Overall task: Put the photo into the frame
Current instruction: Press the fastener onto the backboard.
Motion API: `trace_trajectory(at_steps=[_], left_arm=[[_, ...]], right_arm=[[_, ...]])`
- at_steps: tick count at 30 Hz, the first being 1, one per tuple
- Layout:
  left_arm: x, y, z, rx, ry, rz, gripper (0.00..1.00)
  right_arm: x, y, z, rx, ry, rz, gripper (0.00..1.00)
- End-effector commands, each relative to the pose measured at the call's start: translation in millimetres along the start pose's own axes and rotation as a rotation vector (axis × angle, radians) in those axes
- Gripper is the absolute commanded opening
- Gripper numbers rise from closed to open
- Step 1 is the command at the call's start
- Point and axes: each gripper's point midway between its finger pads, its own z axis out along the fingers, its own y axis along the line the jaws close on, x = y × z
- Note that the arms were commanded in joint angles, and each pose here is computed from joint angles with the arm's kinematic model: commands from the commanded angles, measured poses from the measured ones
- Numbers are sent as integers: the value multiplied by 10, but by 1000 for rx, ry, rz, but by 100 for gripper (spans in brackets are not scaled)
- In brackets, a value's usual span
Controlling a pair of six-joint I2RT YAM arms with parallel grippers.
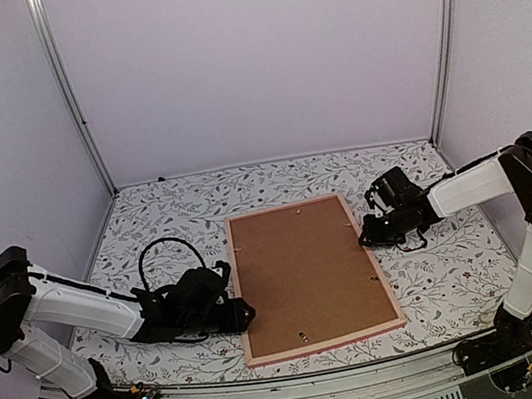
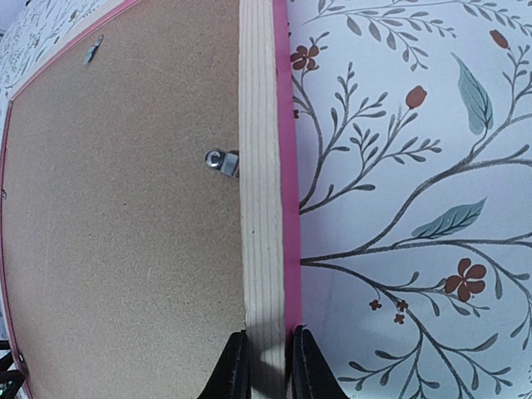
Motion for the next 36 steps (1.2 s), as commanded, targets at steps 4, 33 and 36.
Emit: trace_trajectory(at_steps=[4, 33, 36], left_arm=[[446, 319, -38, -78, 178, -20, 55], [72, 381, 36, -117, 101, -18, 44], [94, 397, 64, -127, 112, -8, 43]], right_arm=[[347, -160, 64, 32, 114, 26, 9], [378, -152, 65, 20, 122, 19, 9], [383, -154, 62, 21, 123, 17, 9]])
